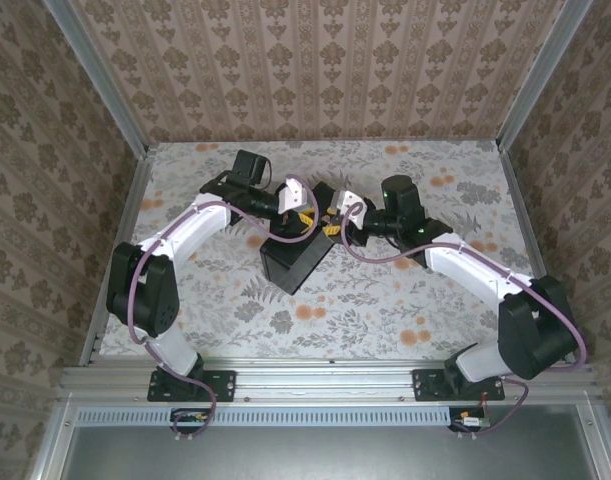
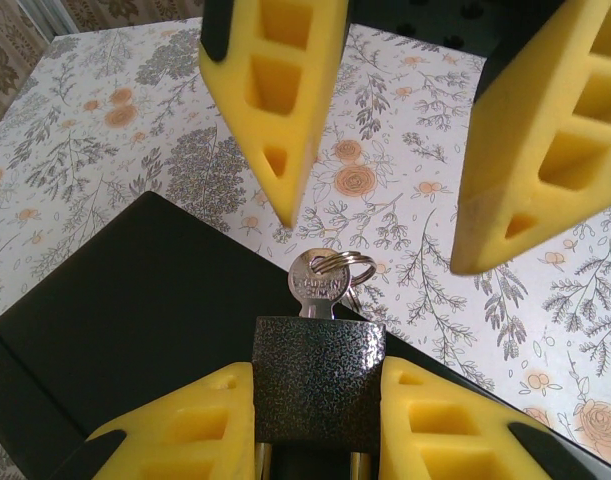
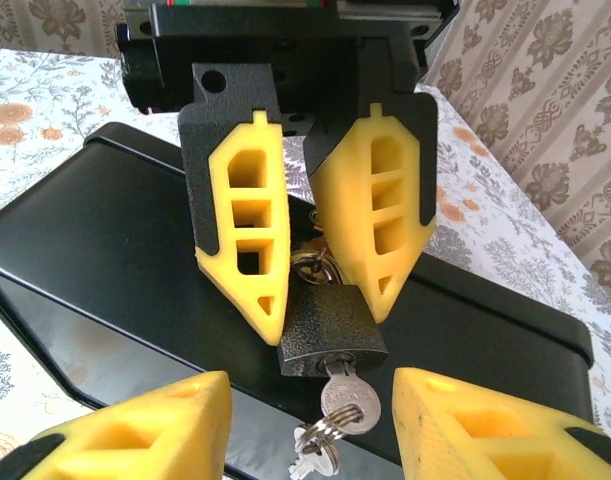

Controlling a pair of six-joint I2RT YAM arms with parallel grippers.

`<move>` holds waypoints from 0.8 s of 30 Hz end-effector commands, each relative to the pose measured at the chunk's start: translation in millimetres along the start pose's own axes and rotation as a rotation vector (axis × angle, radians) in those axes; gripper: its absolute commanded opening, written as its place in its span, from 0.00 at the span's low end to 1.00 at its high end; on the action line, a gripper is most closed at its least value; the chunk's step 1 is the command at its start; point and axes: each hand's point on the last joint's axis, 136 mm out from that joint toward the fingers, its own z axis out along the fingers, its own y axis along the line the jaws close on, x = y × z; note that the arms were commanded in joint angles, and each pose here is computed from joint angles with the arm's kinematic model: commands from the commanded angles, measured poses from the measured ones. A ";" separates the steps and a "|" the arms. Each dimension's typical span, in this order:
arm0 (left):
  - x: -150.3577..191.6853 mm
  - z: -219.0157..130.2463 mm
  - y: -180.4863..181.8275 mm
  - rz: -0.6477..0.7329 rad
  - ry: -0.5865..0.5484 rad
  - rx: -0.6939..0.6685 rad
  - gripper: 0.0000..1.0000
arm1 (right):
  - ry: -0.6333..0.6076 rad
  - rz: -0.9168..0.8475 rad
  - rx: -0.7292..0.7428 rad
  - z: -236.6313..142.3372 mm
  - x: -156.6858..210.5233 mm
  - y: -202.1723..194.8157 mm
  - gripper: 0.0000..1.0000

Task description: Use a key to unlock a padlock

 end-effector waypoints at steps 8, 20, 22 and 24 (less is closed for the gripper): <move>-1.5 3.6 -13.6 -0.053 -0.014 0.062 0.08 | 0.037 -0.035 -0.008 10.2 10.4 -2.0 0.37; -6.3 2.4 -19.4 -0.057 -0.027 0.083 0.07 | 0.047 -0.085 0.063 14.4 14.8 -15.5 0.33; -6.3 2.9 -20.1 -0.057 -0.026 0.085 0.07 | 0.048 -0.102 0.084 15.7 15.1 -19.5 0.29; -5.0 4.1 -20.4 -0.058 -0.018 0.084 0.07 | 0.030 -0.098 0.092 15.8 11.2 -21.4 0.24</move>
